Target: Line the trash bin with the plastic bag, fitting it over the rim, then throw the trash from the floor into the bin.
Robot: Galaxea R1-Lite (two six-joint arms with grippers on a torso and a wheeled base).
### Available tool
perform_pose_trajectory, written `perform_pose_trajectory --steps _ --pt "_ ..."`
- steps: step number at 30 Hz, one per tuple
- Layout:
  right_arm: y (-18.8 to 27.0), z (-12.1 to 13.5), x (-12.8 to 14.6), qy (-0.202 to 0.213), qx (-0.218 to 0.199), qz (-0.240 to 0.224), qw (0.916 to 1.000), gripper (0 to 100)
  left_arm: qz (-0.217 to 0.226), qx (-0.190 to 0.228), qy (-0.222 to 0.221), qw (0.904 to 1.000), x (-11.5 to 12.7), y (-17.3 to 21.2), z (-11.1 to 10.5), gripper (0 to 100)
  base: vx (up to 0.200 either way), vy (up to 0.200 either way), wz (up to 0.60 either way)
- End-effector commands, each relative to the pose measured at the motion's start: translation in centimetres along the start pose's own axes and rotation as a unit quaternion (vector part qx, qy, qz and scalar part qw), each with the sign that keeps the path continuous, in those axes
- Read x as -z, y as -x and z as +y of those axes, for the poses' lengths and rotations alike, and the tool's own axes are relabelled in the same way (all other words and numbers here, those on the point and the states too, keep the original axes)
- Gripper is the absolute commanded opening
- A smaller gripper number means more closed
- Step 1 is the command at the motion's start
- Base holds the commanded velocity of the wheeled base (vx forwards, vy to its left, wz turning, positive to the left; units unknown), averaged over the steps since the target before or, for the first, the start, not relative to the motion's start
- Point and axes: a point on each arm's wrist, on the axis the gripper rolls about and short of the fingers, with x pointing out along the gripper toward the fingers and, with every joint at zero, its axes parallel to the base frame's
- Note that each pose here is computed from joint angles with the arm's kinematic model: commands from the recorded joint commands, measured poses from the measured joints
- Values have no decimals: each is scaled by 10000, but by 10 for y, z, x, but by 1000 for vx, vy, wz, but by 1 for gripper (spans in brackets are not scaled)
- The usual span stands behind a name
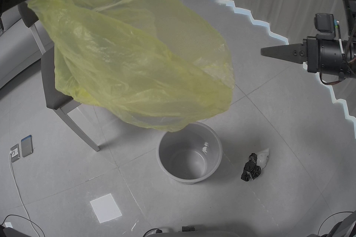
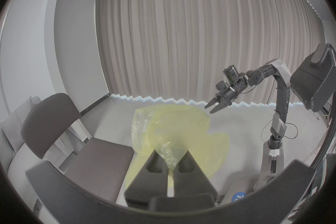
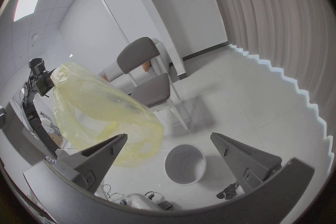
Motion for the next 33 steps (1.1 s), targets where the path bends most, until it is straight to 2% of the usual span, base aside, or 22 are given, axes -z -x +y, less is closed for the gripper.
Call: perform_pose_trajectory --steps 1,6,15,16,26,28,31,33 --pt "-35 9 5 -27 -319 308 9990 100 -108 51 -26 9999 -3 -7 0 0 0 0 0" --pt "-51 19 14 -115 -530 525 9971 100 -181 30 -32 9998 -4 -14 2 0 0 0 0" --pt "-70 15 26 -181 -536 810 9951 100 -352 117 -68 9993 -11 -12 0 0 0 0 0" --pt "-71 15 28 -158 -540 846 9948 0 -369 119 -71 9992 -12 -12 0 0 0 0 0" --pt "-70 20 31 -194 -573 923 9939 0 -357 197 -71 9991 -15 -22 -2 0 0 0 0" --pt "-71 18 38 -220 -426 1025 9936 0 -176 72 24 9998 -13 -36 0 0 0 0 0" --pt "-72 15 46 -231 -117 1131 9933 0 146 -187 422 9988 -7 -47 -5 0 0 0 0" --pt "-73 13 57 -285 88 1287 9912 0 349 -110 842 9958 -5 -58 -23 0 0 0 0"
